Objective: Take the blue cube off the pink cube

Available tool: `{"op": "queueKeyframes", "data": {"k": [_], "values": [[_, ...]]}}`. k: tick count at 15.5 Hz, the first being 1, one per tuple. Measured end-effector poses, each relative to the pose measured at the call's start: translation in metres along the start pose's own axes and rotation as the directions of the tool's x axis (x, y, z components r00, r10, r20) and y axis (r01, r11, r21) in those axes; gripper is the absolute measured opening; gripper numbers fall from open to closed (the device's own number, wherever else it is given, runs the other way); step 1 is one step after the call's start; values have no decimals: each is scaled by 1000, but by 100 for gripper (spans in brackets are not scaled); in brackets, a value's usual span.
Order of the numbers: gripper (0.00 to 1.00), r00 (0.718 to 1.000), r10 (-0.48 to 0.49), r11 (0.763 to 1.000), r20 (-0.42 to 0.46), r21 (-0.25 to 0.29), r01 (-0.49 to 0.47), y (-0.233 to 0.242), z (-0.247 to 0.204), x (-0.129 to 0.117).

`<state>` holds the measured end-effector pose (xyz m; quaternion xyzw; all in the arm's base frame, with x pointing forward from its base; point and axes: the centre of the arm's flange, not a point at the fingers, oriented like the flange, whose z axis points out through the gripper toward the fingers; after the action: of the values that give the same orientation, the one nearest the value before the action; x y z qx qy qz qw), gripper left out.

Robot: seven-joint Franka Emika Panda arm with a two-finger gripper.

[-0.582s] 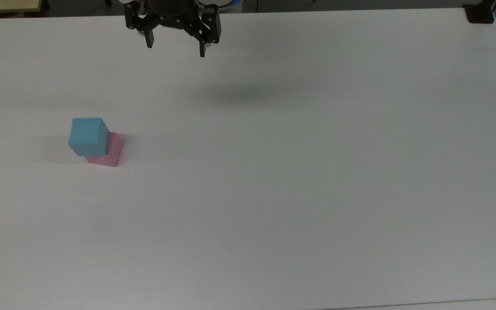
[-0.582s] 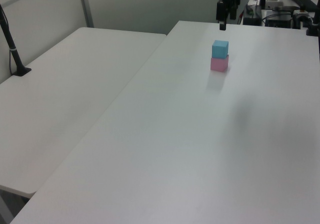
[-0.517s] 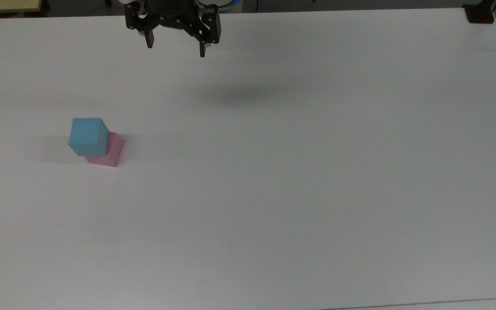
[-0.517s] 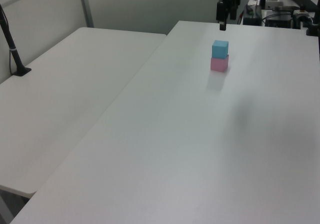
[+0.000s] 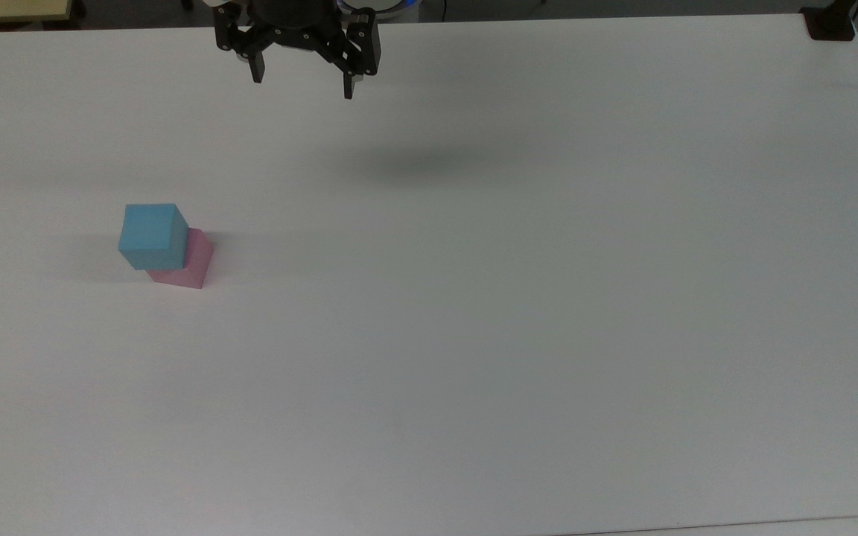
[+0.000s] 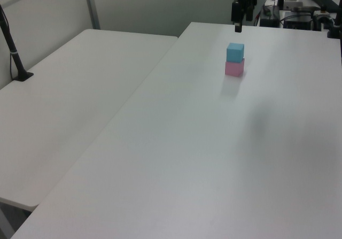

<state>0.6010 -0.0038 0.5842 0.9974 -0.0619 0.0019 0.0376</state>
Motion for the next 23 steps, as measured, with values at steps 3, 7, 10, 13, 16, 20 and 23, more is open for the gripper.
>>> {"op": "queueKeyframes", "data": {"k": [3,7,10,13,16,20,23], "values": [[100,1000,-17,1000,1,0,17,0,0,0],[100,992,-126,992,29,-1,127,33,17,8],[100,993,-117,993,35,-4,117,83,50,26],[100,996,-83,996,25,-14,83,136,99,48],[100,997,-74,996,27,-41,75,162,149,65],[100,996,-84,995,25,-51,85,161,187,78],[100,996,-84,995,8,-56,84,162,190,82]]}}
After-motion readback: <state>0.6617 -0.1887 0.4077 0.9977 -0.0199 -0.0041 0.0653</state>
